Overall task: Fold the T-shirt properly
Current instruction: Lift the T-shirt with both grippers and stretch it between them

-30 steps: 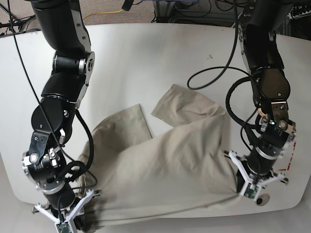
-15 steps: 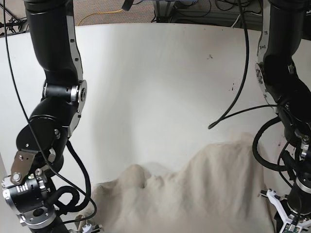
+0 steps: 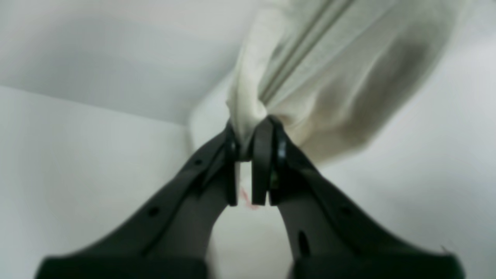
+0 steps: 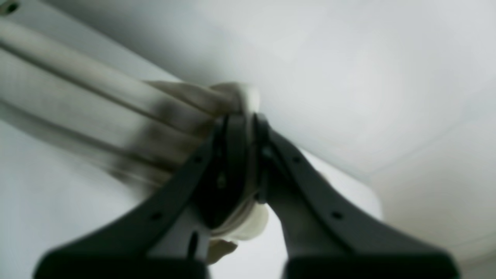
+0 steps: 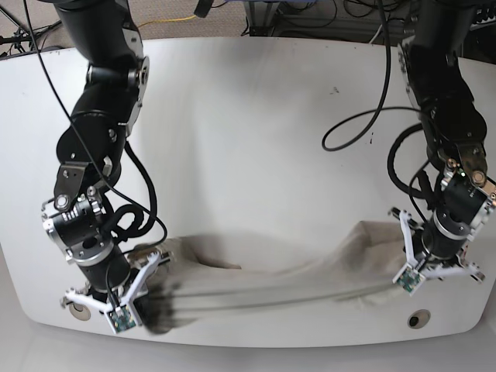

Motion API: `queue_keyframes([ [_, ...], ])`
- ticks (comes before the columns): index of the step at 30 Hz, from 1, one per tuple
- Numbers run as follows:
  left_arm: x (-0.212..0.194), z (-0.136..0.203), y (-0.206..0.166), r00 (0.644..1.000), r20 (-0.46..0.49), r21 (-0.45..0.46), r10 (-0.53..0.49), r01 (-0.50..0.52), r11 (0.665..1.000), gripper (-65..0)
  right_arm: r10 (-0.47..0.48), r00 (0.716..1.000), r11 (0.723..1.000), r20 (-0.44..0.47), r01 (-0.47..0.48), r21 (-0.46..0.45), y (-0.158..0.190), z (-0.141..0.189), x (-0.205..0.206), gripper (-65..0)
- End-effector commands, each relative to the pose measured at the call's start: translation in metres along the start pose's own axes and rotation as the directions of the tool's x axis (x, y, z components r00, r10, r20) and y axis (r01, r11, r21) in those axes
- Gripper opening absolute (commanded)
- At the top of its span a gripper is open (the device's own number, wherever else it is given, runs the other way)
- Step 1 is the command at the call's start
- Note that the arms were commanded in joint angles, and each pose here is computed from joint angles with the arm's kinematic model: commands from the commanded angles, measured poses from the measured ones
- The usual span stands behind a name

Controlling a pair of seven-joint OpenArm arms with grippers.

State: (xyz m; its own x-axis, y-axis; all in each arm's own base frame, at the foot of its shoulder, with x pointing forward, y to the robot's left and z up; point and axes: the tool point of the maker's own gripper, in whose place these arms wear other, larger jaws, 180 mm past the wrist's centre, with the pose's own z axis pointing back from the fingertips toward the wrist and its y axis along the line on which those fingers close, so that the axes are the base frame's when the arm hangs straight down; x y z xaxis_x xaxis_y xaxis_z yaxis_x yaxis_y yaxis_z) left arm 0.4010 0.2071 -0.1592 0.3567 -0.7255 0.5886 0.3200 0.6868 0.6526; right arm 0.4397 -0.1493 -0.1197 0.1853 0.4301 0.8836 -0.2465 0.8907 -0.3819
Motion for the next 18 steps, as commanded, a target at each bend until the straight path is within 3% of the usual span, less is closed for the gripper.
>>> queue_keyframes([
  [1,-0.036,0.006,0.013,0.99,-0.14,0.074,0.006,0.004,0.997,-65.0,-0.011,0.999,0.996,-0.05,0.006,-0.09,-0.019,0.005,-0.015,-65.0],
  [10,-0.127,0.014,-0.081,0.939,-0.339,-0.151,-0.055,0.004,0.988,-65.0,-0.065,0.97,0.998,-0.233,0.065,-0.006,0.024,0.021,-0.112,-65.0],
  [18,-0.164,0.031,-0.127,0.905,-0.416,-0.257,-0.086,-0.027,0.966,-65.0,-0.098,0.937,0.993,-0.334,0.112,0.022,0.048,0.039,-0.163,-65.0],
])
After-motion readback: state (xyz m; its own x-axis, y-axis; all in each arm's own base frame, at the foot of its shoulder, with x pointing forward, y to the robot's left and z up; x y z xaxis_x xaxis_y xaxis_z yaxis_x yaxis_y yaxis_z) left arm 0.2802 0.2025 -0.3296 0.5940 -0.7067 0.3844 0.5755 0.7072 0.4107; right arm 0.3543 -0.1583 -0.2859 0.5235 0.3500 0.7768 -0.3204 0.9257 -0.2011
